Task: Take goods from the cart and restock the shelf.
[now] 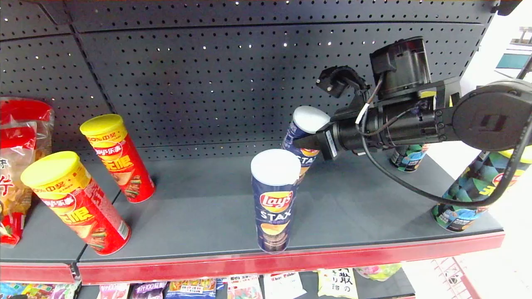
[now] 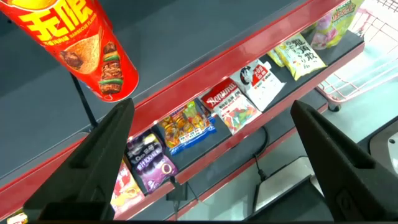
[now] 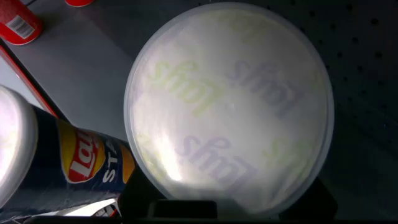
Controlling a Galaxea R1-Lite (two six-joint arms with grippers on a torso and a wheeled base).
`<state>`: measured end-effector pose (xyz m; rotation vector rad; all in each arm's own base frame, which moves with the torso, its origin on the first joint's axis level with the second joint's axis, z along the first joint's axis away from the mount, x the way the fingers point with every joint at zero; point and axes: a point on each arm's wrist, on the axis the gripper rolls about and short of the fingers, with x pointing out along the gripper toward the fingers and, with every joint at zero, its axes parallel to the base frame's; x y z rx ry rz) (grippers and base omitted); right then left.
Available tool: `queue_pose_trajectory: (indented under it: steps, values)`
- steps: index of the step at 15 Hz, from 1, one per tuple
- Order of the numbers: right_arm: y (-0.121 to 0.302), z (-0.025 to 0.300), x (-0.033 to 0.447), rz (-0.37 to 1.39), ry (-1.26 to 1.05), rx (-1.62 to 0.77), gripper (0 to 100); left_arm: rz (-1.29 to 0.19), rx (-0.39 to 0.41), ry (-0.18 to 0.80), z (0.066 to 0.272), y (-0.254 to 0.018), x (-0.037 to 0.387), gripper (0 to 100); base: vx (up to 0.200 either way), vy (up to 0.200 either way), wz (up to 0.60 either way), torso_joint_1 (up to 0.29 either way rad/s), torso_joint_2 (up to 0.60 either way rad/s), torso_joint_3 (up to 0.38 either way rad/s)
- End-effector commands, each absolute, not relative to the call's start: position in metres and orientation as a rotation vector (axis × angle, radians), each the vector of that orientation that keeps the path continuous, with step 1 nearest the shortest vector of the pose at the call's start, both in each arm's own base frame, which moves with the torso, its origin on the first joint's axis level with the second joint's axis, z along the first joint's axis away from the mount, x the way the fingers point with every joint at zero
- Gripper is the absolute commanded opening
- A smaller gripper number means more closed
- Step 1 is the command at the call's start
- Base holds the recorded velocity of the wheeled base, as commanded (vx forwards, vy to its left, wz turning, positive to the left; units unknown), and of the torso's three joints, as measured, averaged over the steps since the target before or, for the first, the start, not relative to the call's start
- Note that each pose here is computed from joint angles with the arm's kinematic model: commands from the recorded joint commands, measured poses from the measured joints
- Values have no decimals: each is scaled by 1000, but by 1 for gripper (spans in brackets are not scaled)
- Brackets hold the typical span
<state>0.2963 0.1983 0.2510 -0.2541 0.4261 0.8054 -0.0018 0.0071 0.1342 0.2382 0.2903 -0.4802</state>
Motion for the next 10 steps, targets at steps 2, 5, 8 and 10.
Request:
queue_pose_trajectory:
  steps: [2,5,8,10]
  values:
    - [203,247,296,819,434,-259,0,-480,241,294,134,7,-2,100,0,0,0,0,0,0]
    - [206,243,298,822,445,-261,0,-481,239,295,133,7,-2,100,0,0,0,0,0,0]
    - [207,241,300,821,449,-263,0,-480,241,294,130,8,-3,100,0,0,0,0,0,0]
    - [208,239,301,819,454,-263,0,-480,238,293,130,8,-3,100,0,0,0,0,0,0]
